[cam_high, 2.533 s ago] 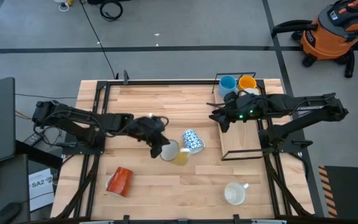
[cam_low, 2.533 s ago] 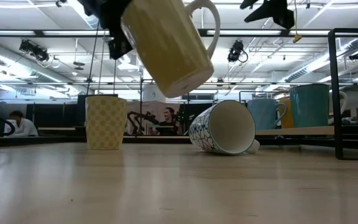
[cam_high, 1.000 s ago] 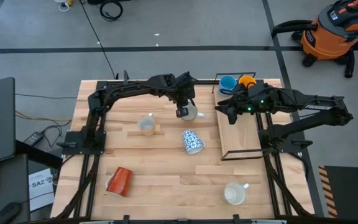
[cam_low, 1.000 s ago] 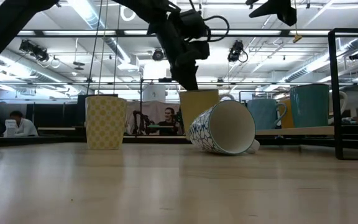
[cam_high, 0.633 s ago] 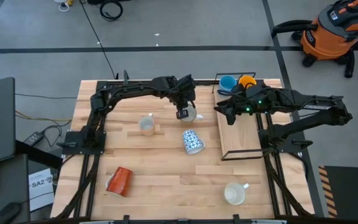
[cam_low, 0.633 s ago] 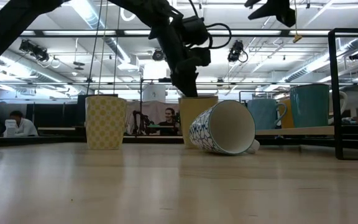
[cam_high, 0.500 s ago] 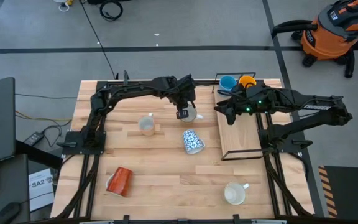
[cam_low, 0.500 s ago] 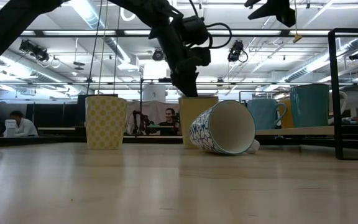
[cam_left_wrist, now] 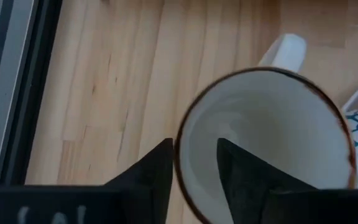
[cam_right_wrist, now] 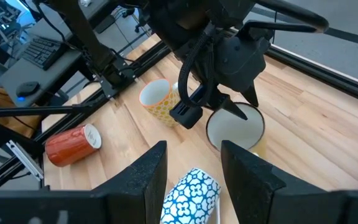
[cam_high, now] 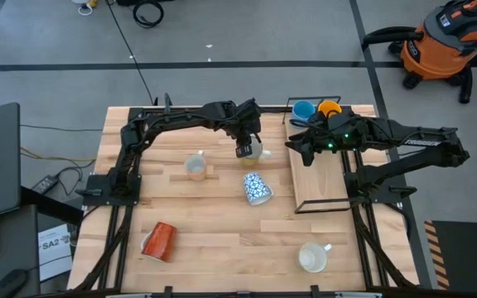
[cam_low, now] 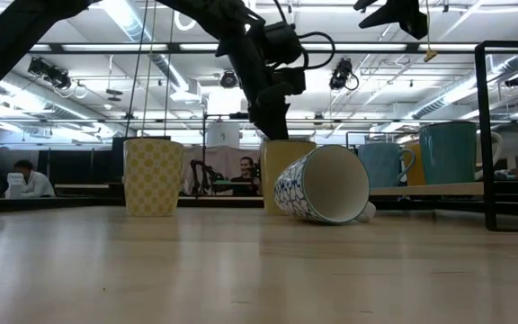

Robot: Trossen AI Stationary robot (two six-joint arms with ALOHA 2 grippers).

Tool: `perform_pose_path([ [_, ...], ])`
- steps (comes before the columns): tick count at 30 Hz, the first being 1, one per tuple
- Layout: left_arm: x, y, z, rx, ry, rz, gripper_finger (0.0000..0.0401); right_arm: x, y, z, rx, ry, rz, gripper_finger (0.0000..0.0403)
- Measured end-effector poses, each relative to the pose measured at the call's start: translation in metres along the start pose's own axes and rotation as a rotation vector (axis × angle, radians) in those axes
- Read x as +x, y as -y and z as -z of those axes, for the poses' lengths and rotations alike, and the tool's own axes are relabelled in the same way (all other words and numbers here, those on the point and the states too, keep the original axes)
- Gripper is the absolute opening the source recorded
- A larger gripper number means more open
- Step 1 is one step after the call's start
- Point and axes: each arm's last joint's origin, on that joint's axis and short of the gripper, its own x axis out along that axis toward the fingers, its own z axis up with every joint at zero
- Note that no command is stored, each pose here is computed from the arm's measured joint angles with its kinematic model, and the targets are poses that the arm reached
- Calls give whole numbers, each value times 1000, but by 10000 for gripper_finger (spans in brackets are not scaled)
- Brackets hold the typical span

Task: Place coffee mugs
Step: Put the yellow white mug on the shelf

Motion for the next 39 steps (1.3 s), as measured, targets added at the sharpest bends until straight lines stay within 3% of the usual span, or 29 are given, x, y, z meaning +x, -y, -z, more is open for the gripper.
perform_pose_path([
  [6,-3,-1,-1,-20,2,-28,154,0,0,0,0,0,0,156],
  [10,-22,-2,-7,-21,14,-43,155,0,0,0,-28,1,0,156],
  [17,-98,11,-18,10,46,-31,155,0,-1,-2,-97,17,-9,156],
  [21,-154,25,-14,-10,141,-19,155,0,-2,-5,-118,59,-3,156],
  [24,-192,39,-2,-38,210,-4,155,-1,-3,-8,-109,105,-1,156],
  [27,-211,57,18,-55,249,12,155,-1,-4,-12,-129,139,-14,156],
  [33,-211,93,67,-112,366,14,155,9,-11,-17,-216,189,-39,156],
  [39,-198,116,109,-130,450,58,155,40,-16,-26,-333,208,-125,156],
])
